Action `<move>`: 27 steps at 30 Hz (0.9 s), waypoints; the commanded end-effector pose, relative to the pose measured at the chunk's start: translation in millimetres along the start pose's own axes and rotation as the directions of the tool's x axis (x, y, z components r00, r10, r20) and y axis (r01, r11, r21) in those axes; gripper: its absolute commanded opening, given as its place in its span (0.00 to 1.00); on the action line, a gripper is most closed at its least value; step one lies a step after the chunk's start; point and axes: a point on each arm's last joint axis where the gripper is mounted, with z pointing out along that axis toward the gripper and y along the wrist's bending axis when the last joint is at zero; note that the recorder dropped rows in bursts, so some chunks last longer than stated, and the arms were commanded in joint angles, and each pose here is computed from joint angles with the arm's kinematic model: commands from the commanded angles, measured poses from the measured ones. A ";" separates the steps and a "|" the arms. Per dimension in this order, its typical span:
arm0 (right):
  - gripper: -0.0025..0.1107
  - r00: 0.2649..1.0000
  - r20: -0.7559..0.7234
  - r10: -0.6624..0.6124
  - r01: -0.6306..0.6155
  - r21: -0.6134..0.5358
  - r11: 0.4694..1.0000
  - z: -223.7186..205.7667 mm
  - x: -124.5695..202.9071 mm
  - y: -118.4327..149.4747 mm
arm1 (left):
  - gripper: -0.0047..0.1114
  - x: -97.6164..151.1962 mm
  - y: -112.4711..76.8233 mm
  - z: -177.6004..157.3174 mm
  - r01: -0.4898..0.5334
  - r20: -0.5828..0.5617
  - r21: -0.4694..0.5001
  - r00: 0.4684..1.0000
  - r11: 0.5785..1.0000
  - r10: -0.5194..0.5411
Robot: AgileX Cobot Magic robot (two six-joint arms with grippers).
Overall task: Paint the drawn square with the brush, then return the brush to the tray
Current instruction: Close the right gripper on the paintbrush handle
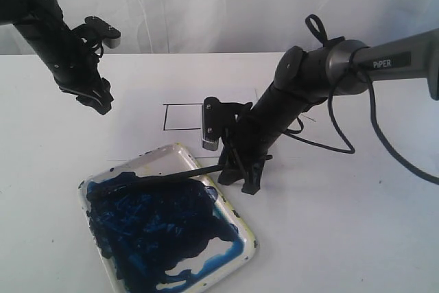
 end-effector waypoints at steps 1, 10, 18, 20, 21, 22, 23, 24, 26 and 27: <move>0.34 1.000 -0.011 -0.023 0.023 -0.014 1.000 1.5 1.4 0.9 | 0.54 -1.4 -3.2 -2.6 0.007 -0.003 0.015 1.000 1.000 -0.007; 0.34 1.000 -0.011 -0.023 0.023 -0.014 1.000 1.5 1.4 0.9 | 0.54 -1.4 -3.2 -2.6 0.004 -0.003 0.014 1.000 1.000 -0.004; 0.18 1.000 -0.011 -0.023 0.023 -0.014 1.000 1.5 1.4 0.9 | 0.54 -1.6 -3.1 -2.6 0.005 -0.002 0.013 1.000 1.000 -0.004; 0.15 1.000 -0.011 -0.023 0.023 -0.014 1.000 1.5 1.4 0.9 | 0.54 -1.6 -3.1 -2.6 0.005 -0.002 0.013 1.000 1.000 -0.004; 0.14 1.000 -0.011 -0.023 0.023 -0.014 1.000 1.5 1.4 0.9 | 0.54 -1.6 -3.1 -2.6 0.005 -0.002 0.013 1.000 1.000 -0.004; 0.12 1.000 -0.011 -0.023 0.023 -0.014 1.000 1.5 1.4 0.9 | 0.54 -1.6 -3.1 -2.6 0.005 -0.002 0.013 1.000 1.000 -0.004; 0.11 1.000 -0.011 -0.023 0.023 -0.014 1.000 1.5 1.4 0.9 | 0.54 -1.6 -3.1 -2.6 0.005 -0.002 0.013 1.000 1.000 -0.004; 0.10 1.000 -0.011 -0.023 0.023 -0.014 1.000 1.5 1.4 0.9 | 0.54 -1.6 -3.1 -2.6 0.005 -0.002 0.013 1.000 1.000 -0.004; 0.06 1.000 -0.013 -0.025 0.025 -0.014 1.000 1.5 1.5 0.9 | 0.54 -1.6 -3.1 -2.6 0.005 -0.002 0.013 1.000 1.000 -0.004; 0.05 1.000 -0.013 -0.025 0.025 -0.014 1.000 1.5 1.5 0.9 | 0.54 -1.6 -3.1 -2.6 0.005 -0.002 0.013 1.000 1.000 -0.004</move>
